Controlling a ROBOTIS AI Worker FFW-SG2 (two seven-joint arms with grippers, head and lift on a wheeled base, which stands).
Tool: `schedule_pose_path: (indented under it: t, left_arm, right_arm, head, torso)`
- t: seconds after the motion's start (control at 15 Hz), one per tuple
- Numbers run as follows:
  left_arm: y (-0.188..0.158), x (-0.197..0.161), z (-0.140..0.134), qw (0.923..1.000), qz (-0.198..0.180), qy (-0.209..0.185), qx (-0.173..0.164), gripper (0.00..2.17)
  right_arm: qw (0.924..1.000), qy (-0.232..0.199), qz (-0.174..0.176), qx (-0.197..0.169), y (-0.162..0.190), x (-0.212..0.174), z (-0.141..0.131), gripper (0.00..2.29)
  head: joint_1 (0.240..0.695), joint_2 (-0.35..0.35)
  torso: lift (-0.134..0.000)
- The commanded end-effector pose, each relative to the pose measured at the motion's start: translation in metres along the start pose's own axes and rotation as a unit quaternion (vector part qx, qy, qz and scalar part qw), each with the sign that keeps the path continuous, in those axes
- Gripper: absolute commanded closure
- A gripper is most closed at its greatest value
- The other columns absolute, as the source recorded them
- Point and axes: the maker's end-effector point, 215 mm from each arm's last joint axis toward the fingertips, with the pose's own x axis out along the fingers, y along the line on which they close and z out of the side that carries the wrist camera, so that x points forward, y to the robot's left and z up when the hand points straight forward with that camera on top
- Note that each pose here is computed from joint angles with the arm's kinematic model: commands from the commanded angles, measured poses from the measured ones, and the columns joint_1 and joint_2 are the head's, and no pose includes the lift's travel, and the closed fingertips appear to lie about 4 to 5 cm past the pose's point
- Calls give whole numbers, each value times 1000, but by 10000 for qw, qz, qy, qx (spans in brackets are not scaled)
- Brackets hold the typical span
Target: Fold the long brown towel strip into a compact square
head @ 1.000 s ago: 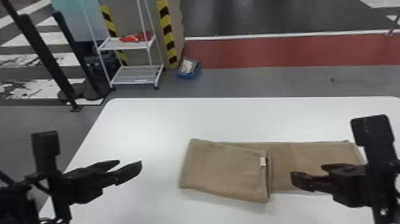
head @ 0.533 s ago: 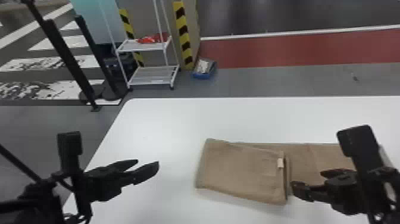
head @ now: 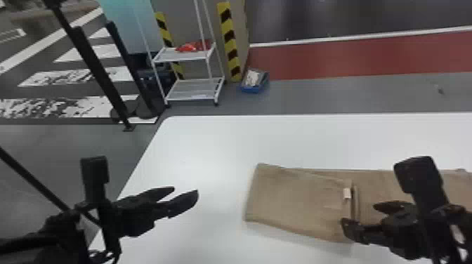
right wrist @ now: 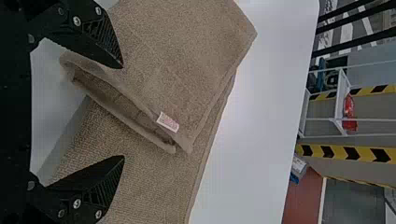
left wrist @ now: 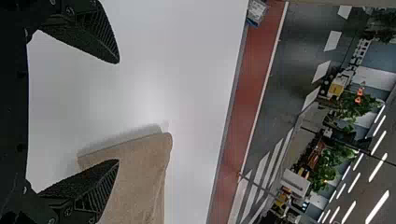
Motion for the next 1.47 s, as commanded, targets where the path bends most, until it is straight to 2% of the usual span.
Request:
schedule_pose_path:
  t: [0.0,0.33,0.47,0.67,1.07,1.33,1.4]
  left_arm:
    - [1,-1,-2,10000,10,14,17,144]
    - [1,-1,-3,10000,12,28,11,144]
    - [2,-1,-4,10000,13,32,5,144]
    - [2,0,-5,10000,16,37,-3,144]
    - [4,0,-7,10000,26,53,-18,144]
    - [4,0,-8,10000,35,64,-26,147]
    - [4,0,-8,10000,35,64,-26,147]
  right_arm:
    - [10000,-58,20,31,2,5,-3,218]
    - [9999,9,-124,69,-7,7,-10,228]
    - [9999,9,-117,51,-7,9,-11,383]
    - [9999,-68,-74,21,-4,9,-6,464]
    - [10000,-41,-73,-30,-5,14,-2,475]
    - [10000,-6,-82,-30,-6,16,-4,529]
    - [10000,-25,-84,-42,-6,16,-3,606]
  head:
    - [695,273]
    - [695,267]
    - [695,266]
    - [695,266]
    - [695,274]
    - [695,273]
    - [695,272]
  torso:
    - [-125]
    - [-125]
    - [-125]
    - [-125]
    - [-125]
    - [-125]
    - [-125]
